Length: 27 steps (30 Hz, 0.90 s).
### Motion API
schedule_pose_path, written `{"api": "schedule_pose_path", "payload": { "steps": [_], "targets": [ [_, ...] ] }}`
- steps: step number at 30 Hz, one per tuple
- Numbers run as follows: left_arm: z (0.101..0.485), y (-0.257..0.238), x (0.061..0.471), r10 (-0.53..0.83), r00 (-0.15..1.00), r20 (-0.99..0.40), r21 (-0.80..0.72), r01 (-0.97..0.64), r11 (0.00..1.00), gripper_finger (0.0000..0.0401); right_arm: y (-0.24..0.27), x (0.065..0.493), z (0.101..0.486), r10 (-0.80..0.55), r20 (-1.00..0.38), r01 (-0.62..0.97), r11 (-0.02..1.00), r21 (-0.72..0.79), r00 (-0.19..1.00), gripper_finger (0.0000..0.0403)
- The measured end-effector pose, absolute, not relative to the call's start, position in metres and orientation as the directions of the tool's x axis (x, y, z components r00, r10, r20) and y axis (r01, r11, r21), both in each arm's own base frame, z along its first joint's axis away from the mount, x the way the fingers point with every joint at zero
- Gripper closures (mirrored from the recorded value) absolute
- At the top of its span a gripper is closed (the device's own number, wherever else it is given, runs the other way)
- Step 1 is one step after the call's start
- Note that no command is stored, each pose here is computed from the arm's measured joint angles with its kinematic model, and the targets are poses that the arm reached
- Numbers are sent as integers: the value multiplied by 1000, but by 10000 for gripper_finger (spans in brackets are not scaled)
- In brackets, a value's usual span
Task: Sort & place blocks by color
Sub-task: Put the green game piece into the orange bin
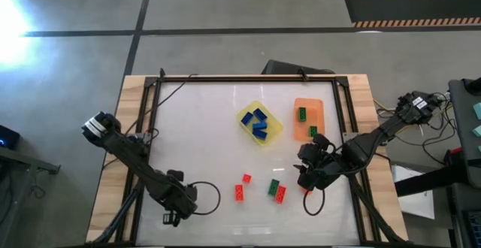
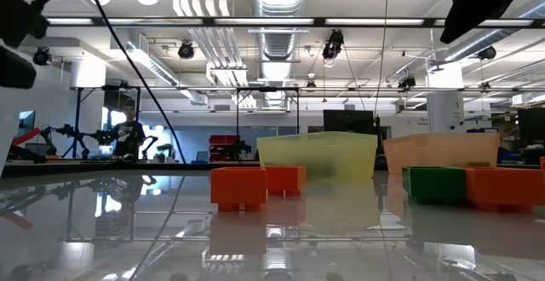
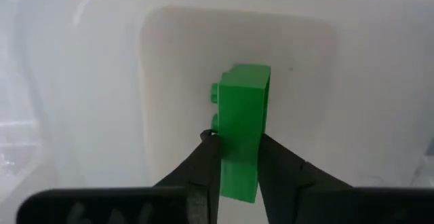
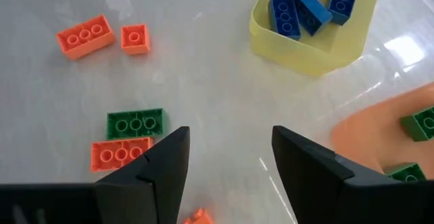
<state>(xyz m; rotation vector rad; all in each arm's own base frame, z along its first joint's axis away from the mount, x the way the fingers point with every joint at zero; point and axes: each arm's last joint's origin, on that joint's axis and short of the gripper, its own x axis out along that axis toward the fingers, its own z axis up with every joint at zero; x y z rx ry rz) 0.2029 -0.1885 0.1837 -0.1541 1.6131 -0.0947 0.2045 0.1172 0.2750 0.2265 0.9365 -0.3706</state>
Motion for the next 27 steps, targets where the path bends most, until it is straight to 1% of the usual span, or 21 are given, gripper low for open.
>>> {"api": "schedule_pose_path", "payload": {
  "steps": [4, 7, 9, 12, 14, 16, 18, 23, 27],
  "targets": [
    [207, -186, 201, -122, -68, -990, -120, -43, 992, 341, 117, 205, 275, -211, -816, 403, 915, 29, 538, 202],
    [232, -182, 200, -60, -12, -998, -60, -36, 998, 341, 118, 206, 276, -211, -807, 385, 923, 22, 552, 202],
    [250, -180, 202, -7, 93, -996, -8, -19, 1000, 341, 119, 209, 276, -208, -793, 363, 932, 18, 573, 202],
    [278, -176, 208, 108, 334, -936, 112, -7, 994, 340, 123, 216, 274, -217, -742, 315, 949, -9, 634, 202],
    [293, -173, 215, 212, 501, -839, 221, -42, 974, 340, 126, 222, 271, -206, -702, 259, 965, -32, 681, 202],
    [303, -170, 224, 298, 630, -717, 309, -97, 946, 340, 130, 228, 267, -187, -652, 202, 978, -53, 735, 202],
    [311, -167, 233, 333, 712, -619, 354, -125, 927, 340, 133, 235, 263, -172, -577, 152, 985, -84, 798, 202],
    [312, -164, 264, 291, 842, -455, 379, -113, 919, 340, 140, 246, 250, -95, -350, 32, 983, -180, 932, 202],
    [302, -159, 281, 273, 915, -298, 380, -149, 913, 340, 141, 247, 243, -50, -123, 19, 971, -240, 991, 202]
  ]
}}
